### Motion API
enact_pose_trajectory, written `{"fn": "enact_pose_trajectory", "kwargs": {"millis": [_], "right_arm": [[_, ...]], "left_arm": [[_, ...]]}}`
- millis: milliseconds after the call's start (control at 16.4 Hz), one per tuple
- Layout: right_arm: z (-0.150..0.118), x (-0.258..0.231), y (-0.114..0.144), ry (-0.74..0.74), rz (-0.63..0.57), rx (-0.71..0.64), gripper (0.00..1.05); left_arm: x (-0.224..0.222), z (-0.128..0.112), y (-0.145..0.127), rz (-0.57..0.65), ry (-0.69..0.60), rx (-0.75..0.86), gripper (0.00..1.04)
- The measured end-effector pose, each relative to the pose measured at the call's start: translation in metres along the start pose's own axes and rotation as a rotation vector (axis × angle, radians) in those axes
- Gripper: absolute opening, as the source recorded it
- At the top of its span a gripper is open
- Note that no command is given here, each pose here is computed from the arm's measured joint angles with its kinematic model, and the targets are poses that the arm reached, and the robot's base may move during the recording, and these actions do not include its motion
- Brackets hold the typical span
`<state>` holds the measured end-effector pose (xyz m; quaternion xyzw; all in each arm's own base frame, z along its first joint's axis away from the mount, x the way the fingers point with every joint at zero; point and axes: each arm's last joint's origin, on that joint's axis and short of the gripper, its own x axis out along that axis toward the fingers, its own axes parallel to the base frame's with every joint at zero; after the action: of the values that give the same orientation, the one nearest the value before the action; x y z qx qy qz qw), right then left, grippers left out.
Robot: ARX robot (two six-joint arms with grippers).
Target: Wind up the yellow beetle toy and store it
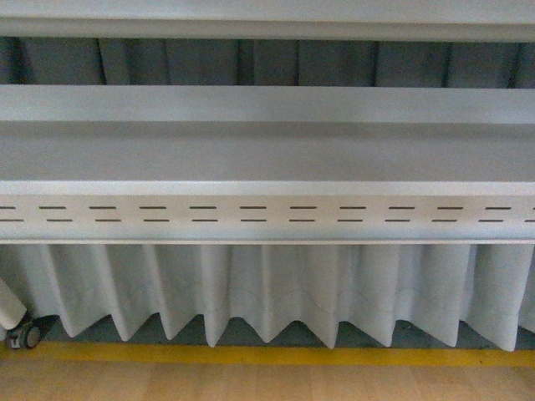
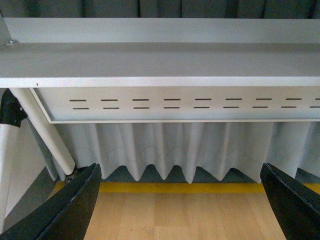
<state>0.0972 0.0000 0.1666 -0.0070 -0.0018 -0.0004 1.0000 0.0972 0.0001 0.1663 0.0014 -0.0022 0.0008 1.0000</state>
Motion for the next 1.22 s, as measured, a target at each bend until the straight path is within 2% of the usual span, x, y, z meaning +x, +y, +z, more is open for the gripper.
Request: {"fn": "enact_pose_trajectory", "kwargs": {"millis": [1221], "right_arm": [[0.0000, 0.0000, 0.0000, 0.000, 0.000, 0.000, 0.98]], "left_arm": [[0.0000, 0.0000, 0.0000, 0.000, 0.000, 0.000, 0.98]]}}
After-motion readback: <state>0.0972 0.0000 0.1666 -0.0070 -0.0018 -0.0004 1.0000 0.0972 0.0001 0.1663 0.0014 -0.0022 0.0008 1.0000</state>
